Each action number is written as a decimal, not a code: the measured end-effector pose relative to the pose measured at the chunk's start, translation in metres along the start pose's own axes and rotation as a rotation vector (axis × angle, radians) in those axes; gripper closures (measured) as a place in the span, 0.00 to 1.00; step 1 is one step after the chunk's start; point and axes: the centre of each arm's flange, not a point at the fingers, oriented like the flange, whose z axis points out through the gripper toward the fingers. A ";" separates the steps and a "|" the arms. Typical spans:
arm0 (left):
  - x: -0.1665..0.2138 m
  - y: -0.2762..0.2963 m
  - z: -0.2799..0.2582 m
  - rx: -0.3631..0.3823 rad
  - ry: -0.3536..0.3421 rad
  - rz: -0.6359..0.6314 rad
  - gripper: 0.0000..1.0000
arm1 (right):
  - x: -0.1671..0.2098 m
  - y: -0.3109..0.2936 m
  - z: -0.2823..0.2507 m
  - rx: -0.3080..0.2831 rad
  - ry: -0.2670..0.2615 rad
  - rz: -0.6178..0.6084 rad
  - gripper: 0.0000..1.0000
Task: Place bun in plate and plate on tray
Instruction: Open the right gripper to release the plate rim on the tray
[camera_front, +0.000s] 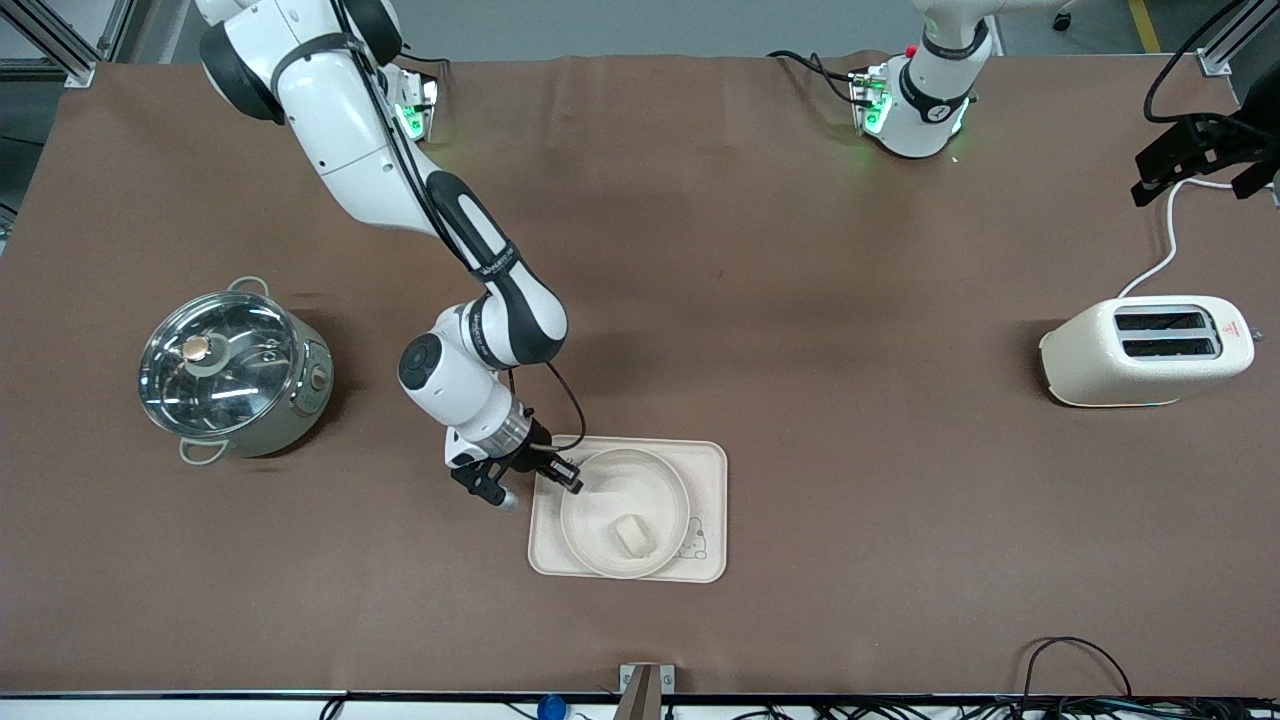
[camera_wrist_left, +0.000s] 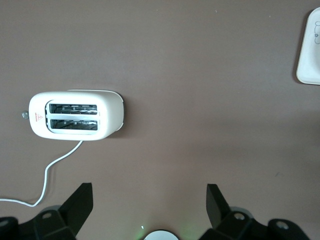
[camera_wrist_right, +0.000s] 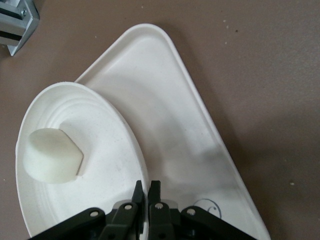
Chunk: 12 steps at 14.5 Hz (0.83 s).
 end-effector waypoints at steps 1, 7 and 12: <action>-0.001 -0.001 0.000 0.000 -0.001 -0.002 0.00 | 0.000 0.000 0.000 -0.001 0.001 -0.006 0.94; 0.000 -0.002 0.003 0.000 -0.009 -0.002 0.00 | -0.001 0.001 0.002 -0.008 0.002 -0.022 0.94; 0.010 -0.007 0.014 -0.003 -0.014 -0.012 0.00 | -0.001 0.003 0.004 -0.012 0.000 -0.025 0.86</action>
